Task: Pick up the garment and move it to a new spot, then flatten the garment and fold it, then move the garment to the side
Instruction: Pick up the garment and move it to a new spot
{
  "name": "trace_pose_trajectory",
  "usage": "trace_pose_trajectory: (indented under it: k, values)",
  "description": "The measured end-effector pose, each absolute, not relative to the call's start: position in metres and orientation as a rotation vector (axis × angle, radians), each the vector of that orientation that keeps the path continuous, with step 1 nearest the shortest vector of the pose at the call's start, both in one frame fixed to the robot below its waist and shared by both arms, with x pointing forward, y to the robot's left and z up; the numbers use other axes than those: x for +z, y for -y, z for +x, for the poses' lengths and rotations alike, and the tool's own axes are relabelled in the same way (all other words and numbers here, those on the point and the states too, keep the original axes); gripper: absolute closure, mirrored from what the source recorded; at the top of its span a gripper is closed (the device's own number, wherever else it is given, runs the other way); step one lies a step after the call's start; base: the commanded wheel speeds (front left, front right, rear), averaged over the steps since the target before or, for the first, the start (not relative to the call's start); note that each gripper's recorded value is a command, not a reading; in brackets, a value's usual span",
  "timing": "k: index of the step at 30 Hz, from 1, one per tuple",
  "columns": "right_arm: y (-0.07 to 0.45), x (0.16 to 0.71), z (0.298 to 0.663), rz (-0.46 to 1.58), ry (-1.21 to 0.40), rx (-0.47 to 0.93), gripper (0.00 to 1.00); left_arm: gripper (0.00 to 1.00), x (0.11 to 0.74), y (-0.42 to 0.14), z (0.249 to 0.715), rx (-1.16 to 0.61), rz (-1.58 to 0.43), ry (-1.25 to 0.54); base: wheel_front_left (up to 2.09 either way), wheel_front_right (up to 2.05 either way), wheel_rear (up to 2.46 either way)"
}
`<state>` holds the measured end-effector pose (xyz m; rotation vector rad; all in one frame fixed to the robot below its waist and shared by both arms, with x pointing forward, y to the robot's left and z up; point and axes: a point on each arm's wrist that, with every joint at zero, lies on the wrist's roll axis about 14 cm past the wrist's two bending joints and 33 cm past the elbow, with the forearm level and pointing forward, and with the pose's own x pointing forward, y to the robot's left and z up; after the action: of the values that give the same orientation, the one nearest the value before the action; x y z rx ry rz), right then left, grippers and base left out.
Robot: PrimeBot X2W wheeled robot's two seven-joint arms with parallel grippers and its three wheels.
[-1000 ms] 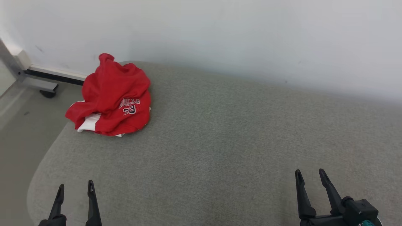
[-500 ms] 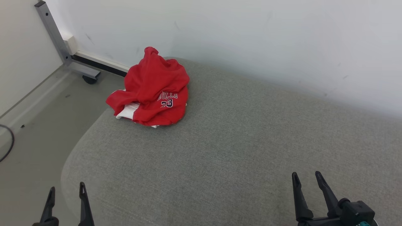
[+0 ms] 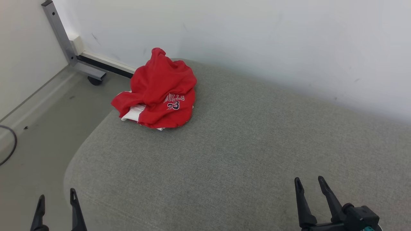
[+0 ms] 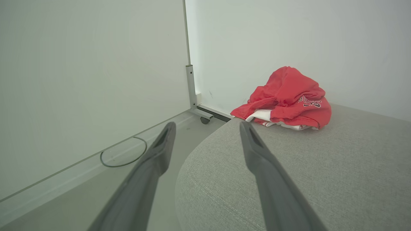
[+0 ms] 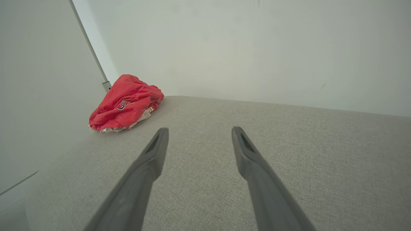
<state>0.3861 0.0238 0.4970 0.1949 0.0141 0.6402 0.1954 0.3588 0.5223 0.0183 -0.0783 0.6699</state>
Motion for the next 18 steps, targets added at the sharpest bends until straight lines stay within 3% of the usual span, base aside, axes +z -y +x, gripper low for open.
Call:
trace_pose_trajectory:
  k: [5, 18]
  values:
    - [-0.012, 0.496, 0.39, 0.191, -0.01, 0.605, 0.0, 0.0, 0.53, -0.36, 0.213, 0.641, 0.008, 0.098, 0.0, 0.0, 0.0]
    - [0.041, 0.497, 0.428, 0.166, 0.032, 0.441, 0.0, 0.0, 0.621, -0.386, 0.328, 0.512, 0.079, 0.303, 0.0, 0.0, 0.0]
